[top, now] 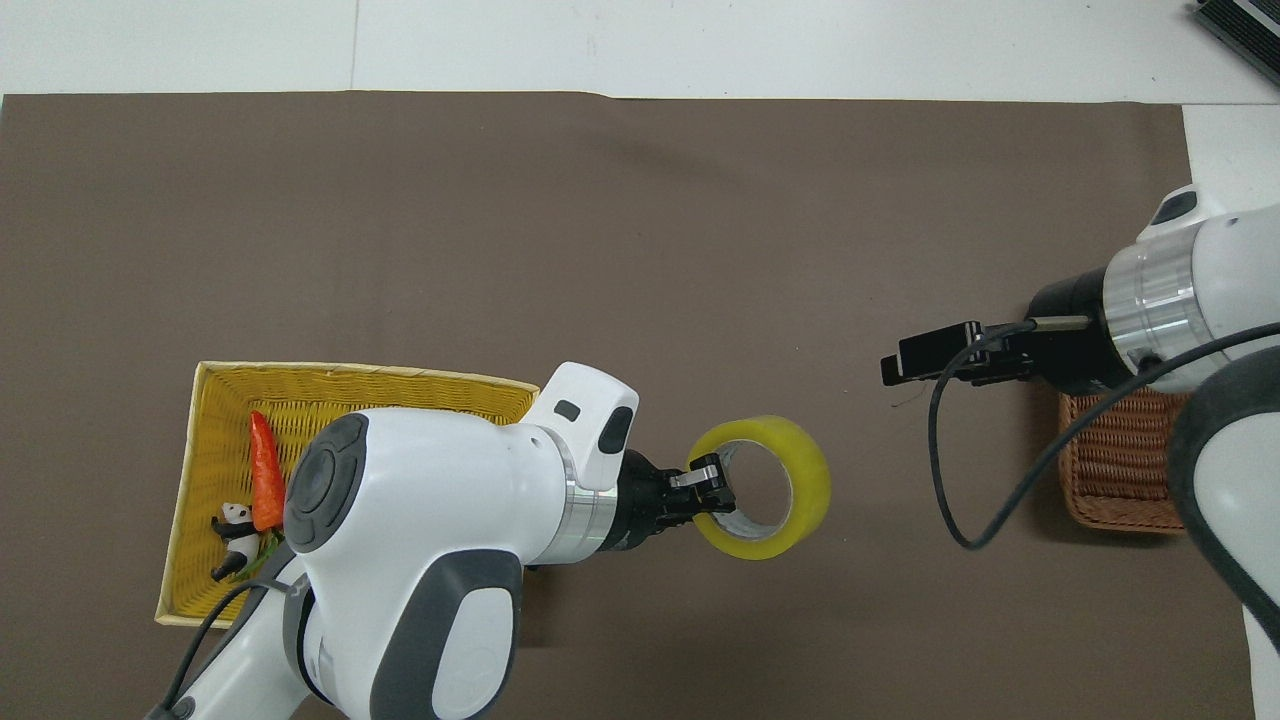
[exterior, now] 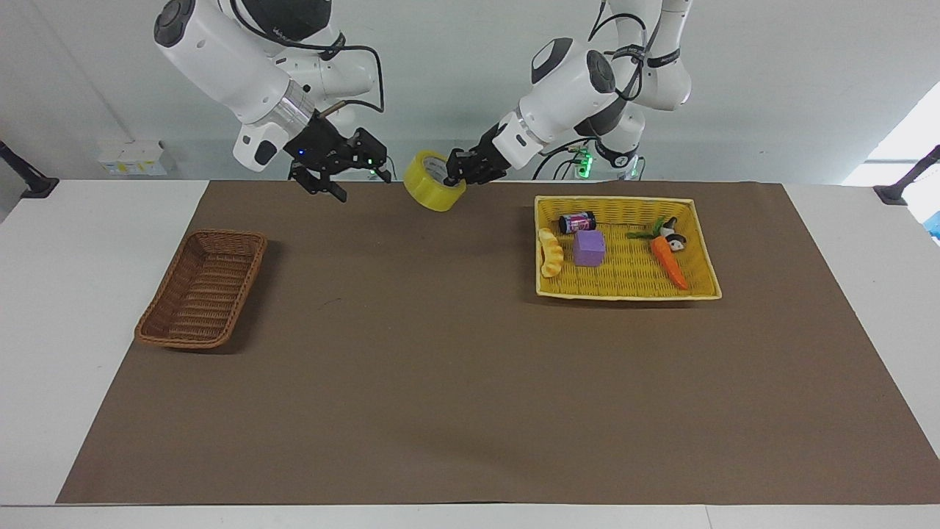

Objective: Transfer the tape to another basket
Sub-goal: 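Grasp the tape rim with the right gripper from the left gripper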

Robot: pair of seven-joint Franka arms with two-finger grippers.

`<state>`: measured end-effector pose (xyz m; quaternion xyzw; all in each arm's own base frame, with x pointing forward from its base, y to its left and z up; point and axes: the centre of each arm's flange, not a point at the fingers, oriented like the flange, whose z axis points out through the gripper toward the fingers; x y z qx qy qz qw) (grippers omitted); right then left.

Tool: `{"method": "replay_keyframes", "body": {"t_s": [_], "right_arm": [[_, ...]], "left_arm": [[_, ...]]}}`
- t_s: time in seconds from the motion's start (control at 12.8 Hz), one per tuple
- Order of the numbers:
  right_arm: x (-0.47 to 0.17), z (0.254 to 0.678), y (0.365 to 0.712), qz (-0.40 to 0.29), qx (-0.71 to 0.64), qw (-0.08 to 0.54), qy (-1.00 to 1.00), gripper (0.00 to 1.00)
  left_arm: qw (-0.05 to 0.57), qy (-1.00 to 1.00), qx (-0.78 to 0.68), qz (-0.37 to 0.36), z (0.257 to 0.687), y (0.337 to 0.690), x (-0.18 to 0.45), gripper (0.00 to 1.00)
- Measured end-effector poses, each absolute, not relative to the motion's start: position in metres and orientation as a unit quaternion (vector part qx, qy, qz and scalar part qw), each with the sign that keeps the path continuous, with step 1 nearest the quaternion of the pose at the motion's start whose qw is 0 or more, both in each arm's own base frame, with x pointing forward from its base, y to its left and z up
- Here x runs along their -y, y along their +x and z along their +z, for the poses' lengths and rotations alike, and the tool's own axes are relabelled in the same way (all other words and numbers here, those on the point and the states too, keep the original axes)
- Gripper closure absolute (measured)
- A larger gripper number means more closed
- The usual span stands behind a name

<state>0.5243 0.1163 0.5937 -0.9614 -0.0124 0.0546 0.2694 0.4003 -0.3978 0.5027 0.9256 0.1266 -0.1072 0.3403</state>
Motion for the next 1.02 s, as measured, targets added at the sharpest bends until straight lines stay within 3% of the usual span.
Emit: {"method": "replay_keyframes", "body": {"t_s": [0.31,1.02], "right_arm": [[-0.131,0.563,0.495,0.087,0.038,0.299,-0.949,0.0],[-0.15,0.548,0.486,0.093,0.05,0.303,-0.947,0.0]], "left_arm": [[0.34,0.926,-0.12,-0.11,0.503,0.393,0.405,0.78],[0.365,0.922,-0.11,-0.064,0.516,0.376,0.431,0.78]]}}
